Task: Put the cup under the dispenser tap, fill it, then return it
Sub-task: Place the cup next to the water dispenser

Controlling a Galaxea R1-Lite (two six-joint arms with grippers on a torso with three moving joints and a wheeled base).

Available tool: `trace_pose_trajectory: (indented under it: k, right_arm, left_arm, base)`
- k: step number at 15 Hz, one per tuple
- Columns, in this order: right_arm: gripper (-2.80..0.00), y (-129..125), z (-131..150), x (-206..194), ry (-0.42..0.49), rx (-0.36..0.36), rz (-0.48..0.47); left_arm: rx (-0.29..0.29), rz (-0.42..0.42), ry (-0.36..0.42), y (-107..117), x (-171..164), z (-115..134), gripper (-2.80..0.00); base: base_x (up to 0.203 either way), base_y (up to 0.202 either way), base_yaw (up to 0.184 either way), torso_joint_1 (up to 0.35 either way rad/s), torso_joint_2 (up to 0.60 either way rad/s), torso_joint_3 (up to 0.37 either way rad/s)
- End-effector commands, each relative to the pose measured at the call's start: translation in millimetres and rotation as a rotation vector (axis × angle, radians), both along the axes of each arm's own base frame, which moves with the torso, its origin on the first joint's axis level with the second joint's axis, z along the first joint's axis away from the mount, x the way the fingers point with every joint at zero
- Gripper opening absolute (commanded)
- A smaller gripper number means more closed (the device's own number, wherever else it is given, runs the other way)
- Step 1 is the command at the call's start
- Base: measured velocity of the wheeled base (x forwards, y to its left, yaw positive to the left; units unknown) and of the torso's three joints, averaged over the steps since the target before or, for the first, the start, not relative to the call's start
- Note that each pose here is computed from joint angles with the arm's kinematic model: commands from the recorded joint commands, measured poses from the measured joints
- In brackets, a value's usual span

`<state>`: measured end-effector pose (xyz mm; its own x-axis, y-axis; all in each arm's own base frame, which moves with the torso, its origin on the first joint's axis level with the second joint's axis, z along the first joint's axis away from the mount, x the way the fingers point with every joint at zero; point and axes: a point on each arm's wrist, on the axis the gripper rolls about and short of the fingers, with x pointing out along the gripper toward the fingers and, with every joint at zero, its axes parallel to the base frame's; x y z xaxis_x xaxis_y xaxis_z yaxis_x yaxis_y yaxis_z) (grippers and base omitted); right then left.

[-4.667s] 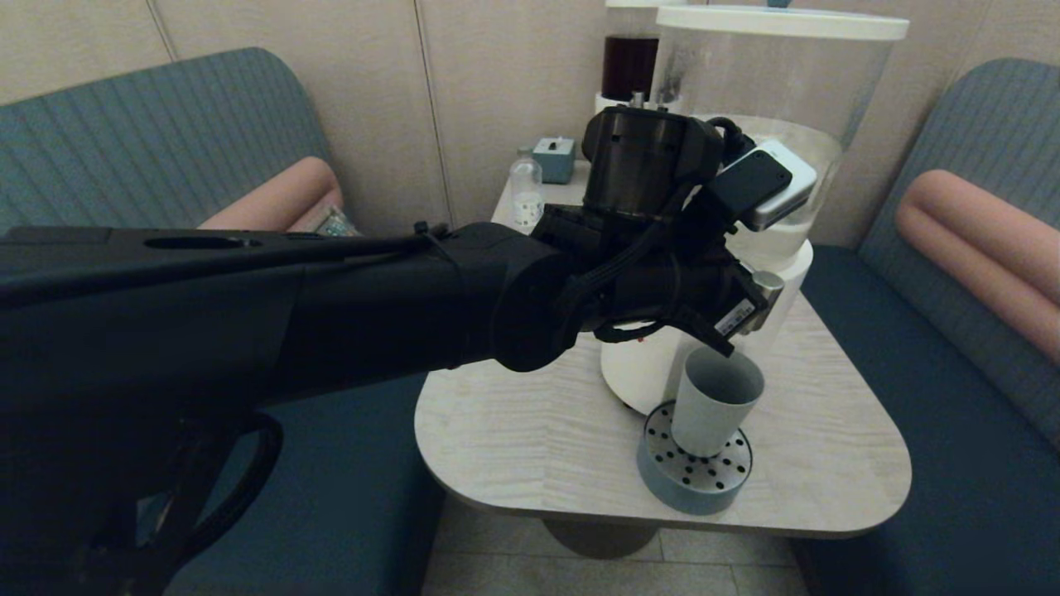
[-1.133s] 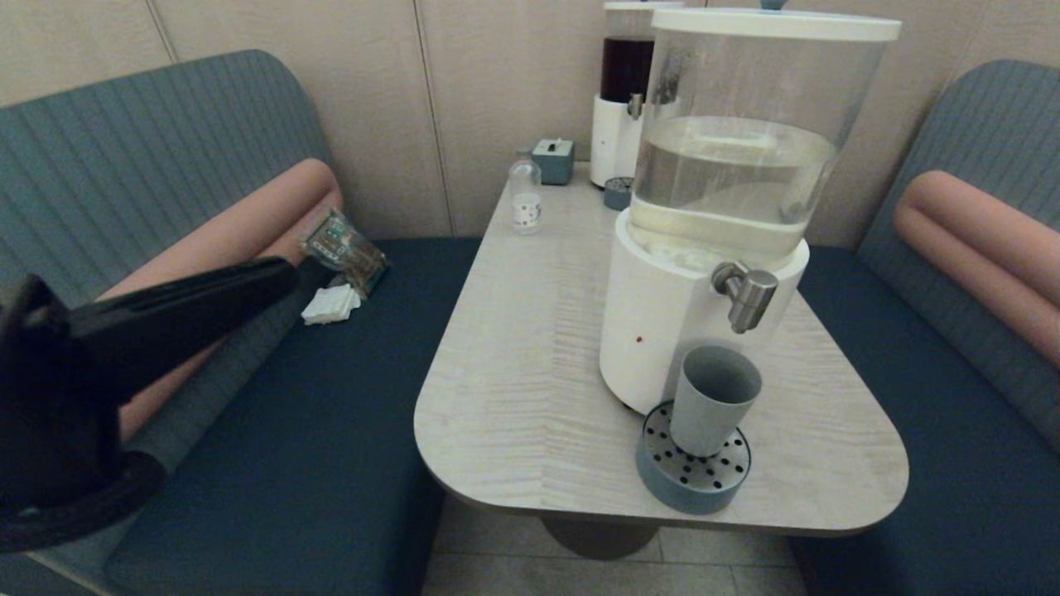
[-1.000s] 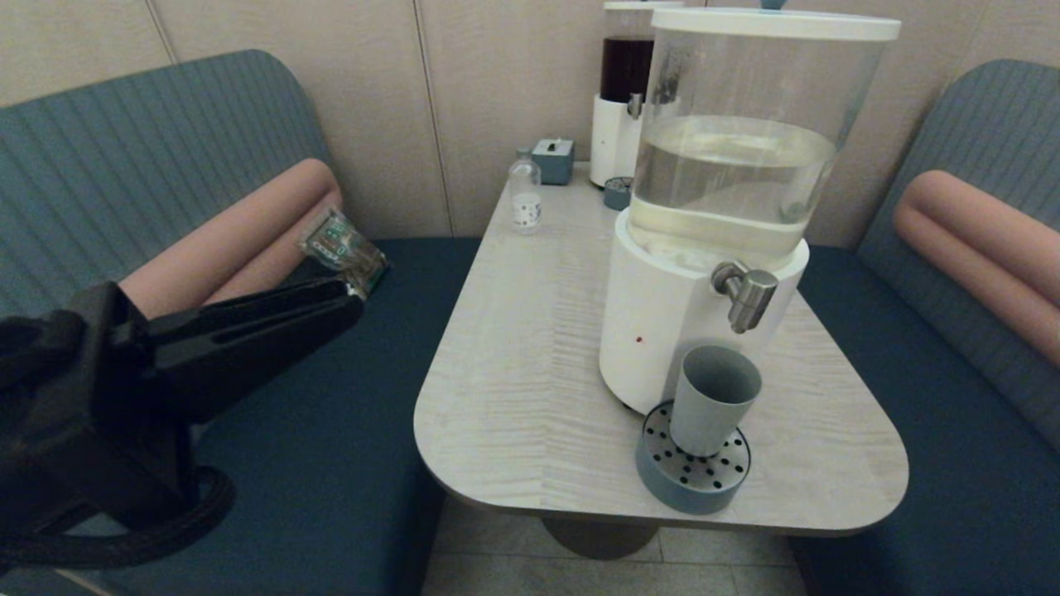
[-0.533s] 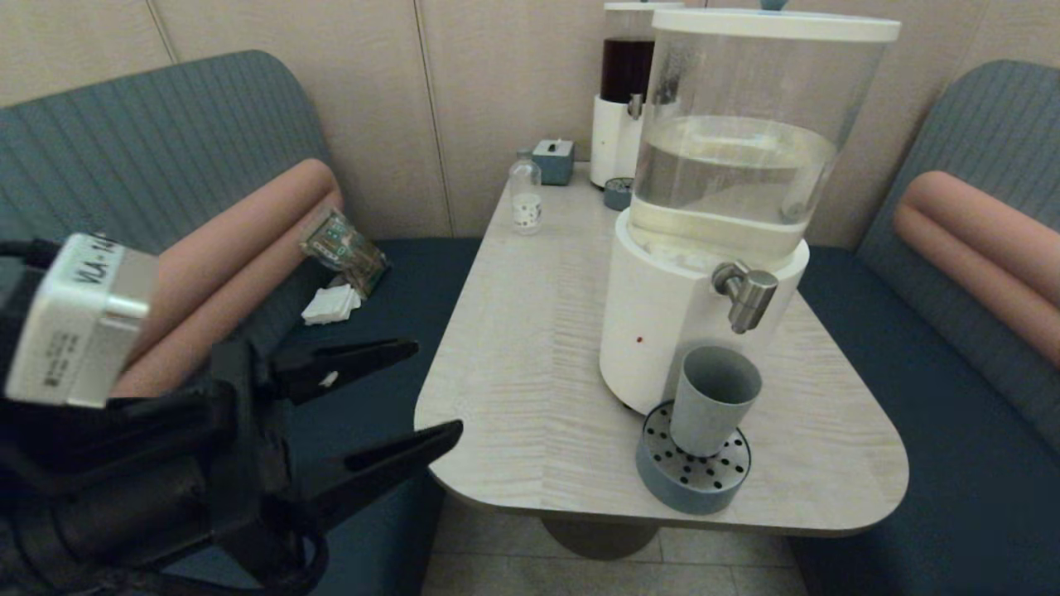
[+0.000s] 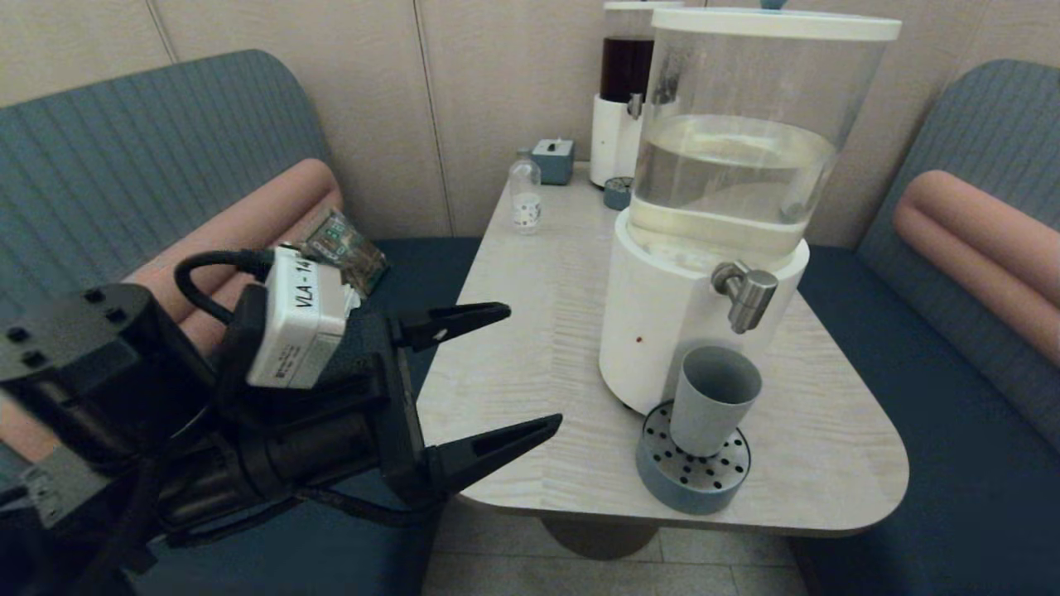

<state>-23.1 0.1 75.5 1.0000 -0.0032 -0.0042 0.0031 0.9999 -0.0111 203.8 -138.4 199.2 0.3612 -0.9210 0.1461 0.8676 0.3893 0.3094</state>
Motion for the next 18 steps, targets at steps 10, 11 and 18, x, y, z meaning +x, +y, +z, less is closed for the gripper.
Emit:
trace_pose_trajectory:
  k: [10, 11, 18]
  right_arm:
    - [-2.8, 0.0, 0.0, 0.1, 0.0, 0.0, 0.0]
    - [-2.8, 0.0, 0.0, 0.1, 0.0, -0.001, 0.0]
    - [-2.8, 0.0, 0.0, 0.1, 0.001, 0.0, 0.0]
  left_arm:
    - [0.068, -0.107, 0.12, -64.5, 80.3, -66.6, 0.0]
    - [0.068, -0.118, 0.125, -71.7, 83.9, -70.6, 0.0]
    - [0.074, -0.158, 0.157, -107.9, 103.0, -98.8, 0.0]
  base:
    - [0.0, 0.0, 0.0, 0.0, 0.0, 0.0]
    - [0.0, 0.0, 0.0, 0.0, 0.0, 0.0]
    - [0.0, 0.0, 0.0, 0.0, 0.0, 0.0]
